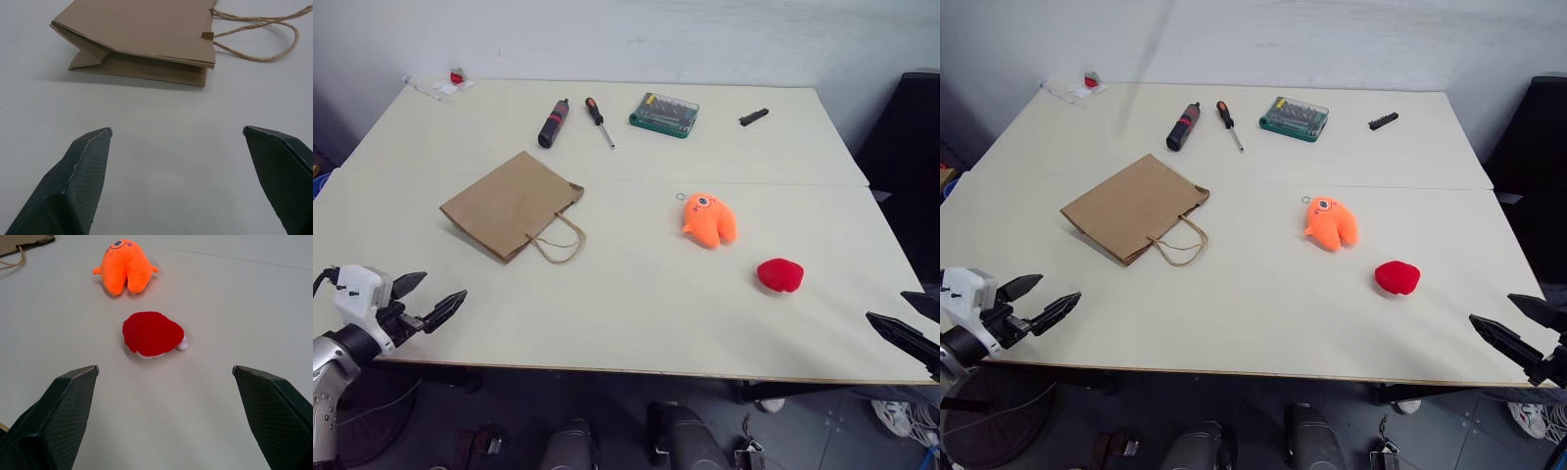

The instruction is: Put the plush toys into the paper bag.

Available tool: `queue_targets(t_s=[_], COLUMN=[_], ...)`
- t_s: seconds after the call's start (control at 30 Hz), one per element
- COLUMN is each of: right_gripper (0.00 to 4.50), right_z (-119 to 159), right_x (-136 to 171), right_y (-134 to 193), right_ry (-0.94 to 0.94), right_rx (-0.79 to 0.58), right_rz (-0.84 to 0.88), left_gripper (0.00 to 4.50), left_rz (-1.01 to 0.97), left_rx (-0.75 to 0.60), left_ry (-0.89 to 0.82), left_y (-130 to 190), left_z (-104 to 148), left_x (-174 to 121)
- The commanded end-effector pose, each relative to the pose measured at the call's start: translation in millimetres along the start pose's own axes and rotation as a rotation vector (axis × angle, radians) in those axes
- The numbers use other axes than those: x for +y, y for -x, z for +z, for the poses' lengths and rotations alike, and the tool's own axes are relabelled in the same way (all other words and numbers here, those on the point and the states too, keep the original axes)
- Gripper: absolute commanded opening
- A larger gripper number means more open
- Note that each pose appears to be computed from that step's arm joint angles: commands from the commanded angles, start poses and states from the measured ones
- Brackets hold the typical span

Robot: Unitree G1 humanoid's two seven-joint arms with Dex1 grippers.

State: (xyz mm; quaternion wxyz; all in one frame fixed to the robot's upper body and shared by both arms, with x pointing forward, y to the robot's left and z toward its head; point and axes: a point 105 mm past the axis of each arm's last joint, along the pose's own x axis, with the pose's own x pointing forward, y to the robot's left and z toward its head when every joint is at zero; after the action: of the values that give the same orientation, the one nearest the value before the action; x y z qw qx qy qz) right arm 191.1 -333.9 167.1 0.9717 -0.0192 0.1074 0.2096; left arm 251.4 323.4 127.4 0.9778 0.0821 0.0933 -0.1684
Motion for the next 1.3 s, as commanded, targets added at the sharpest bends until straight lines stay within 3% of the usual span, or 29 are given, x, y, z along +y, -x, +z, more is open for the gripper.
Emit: queue_targets(t_s=[0.03, 0.67, 0.9, 1.13, 1.3], right_gripper=[4.47, 4.47, 4.47, 4.47, 4.47], right_z=[8, 18, 53, 57, 65], right_x=[2, 12, 72, 143, 164], right_y=[1, -5, -40, -89, -113], right_ry=[0.041, 0.073, 0.14, 0.235, 0.239], right_rx=[-0.013, -0.034, -0.106, -0.111, -0.169], right_rz=[-0.005, -0.002, 0.234, 0.465, 0.511], left_gripper=[4.5, 4.5, 4.5, 4.5, 4.5], left_rz=[0.004, -0.052, -0.239, -0.305, -0.296], left_rx=[-0.031, -0.053, -0.059, 0.003, -0.04], left_ry=[-0.029, -0.054, -0.207, -0.452, -0.538], left_y=[0, -15, -47, -98, -133], left_z=[12, 29, 61, 75, 80], left_x=[2, -7, -45, -62, -68])
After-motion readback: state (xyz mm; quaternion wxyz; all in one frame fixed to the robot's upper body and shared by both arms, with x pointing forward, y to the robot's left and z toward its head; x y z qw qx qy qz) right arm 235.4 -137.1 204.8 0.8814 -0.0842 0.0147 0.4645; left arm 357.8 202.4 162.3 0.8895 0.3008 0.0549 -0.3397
